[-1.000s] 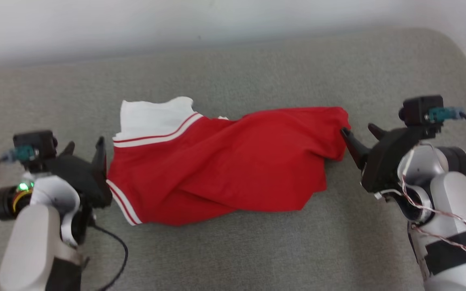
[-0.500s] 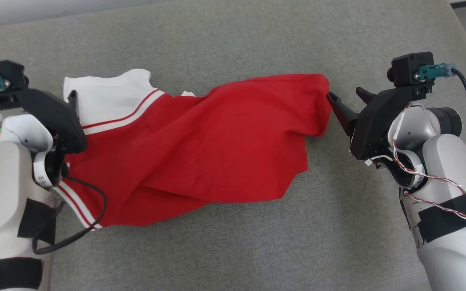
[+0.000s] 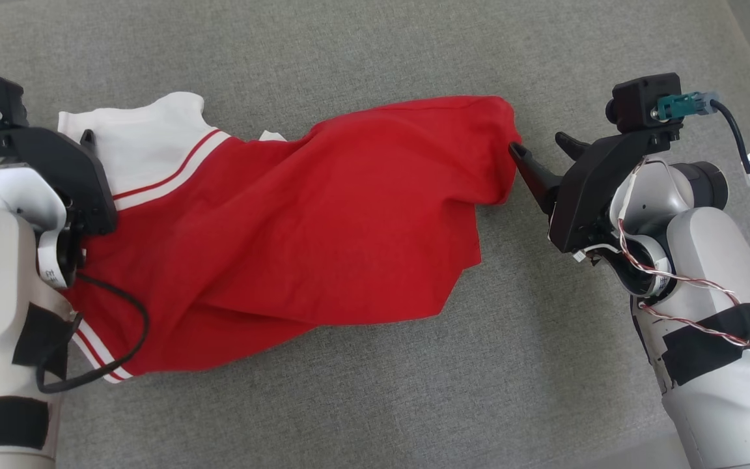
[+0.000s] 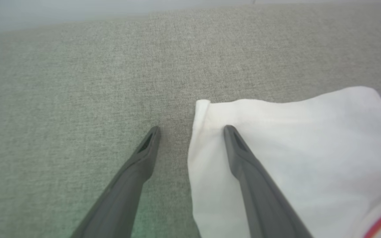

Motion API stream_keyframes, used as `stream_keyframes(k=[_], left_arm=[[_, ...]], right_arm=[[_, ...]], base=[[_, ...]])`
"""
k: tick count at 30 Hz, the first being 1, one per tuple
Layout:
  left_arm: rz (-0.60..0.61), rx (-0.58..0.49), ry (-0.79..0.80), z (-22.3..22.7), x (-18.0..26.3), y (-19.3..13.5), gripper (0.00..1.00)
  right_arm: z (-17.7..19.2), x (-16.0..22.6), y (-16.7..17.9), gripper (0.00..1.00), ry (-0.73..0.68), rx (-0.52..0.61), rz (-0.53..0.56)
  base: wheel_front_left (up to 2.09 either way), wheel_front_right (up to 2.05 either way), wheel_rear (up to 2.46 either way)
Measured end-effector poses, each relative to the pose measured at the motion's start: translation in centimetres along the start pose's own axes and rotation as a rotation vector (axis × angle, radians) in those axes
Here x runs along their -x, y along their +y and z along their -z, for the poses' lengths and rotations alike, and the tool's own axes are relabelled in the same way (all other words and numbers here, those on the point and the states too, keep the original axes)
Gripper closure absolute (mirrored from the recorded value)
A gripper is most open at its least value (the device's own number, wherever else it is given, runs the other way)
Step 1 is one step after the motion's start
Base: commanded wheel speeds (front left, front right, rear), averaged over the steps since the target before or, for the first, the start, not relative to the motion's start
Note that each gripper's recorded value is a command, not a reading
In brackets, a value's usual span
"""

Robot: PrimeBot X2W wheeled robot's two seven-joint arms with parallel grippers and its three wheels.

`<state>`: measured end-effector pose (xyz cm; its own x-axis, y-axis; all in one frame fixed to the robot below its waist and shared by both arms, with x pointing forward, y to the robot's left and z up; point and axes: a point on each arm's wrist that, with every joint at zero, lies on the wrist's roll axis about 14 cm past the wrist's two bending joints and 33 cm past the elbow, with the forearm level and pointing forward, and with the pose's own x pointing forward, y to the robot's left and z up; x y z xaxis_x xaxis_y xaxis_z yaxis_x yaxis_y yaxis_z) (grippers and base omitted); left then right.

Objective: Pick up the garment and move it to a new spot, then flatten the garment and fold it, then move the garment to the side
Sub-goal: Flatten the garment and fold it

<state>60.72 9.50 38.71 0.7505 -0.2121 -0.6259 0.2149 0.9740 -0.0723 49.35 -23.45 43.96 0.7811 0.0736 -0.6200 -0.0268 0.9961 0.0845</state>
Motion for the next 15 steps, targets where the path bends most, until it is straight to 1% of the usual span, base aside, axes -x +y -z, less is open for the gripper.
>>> stream_keyframes(k=[1,2,3,4,5,9,12,15], left_arm=[[0.009,0.002,0.016,0.2,-0.2,-0.2,0.1],[0.016,-0.002,0.026,0.3,-0.3,-0.3,0.3],[0.021,-0.006,0.032,0.3,-0.4,-0.4,0.56],[0.027,-0.011,0.032,0.3,-0.5,-0.6,0.73],[0.033,-0.014,0.032,0.3,-0.6,-0.7,1.0],[0.047,-0.018,0.028,0.0,-0.8,-0.8,1.0],[0.051,-0.016,0.012,-0.7,-0.9,-0.4,1.0],[0.052,-0.013,0.002,-1.1,-0.9,0.2,1.0]], right_arm=[[0.0,-0.1,0.0,0.0,0.002,0.0,0.0],[0.1,-0.2,-0.1,0.0,0.008,0.001,0.001],[0.2,-0.2,-0.2,0.0,0.014,0.003,0.003],[0.3,-0.3,-0.3,0.0,0.02,0.005,0.006],[0.3,-0.3,-0.5,0.0,0.026,0.006,0.009],[0.9,-0.6,-1.5,0.0,0.074,-0.003,0.035],[1.1,-0.7,-2.9,0.0,0.103,-0.044,0.066],[1.0,-1.0,-3.6,0.0,0.123,-0.087,0.079]], base=[[0.0,0.0,0.0],[0.0,0.0,0.0],[0.0,0.0,0.0],[0.0,0.0,0.0],[0.0,0.0,0.0],[0.0,0.0,0.0],[0.0,0.0,0.0],[0.0,0.0,0.0]])
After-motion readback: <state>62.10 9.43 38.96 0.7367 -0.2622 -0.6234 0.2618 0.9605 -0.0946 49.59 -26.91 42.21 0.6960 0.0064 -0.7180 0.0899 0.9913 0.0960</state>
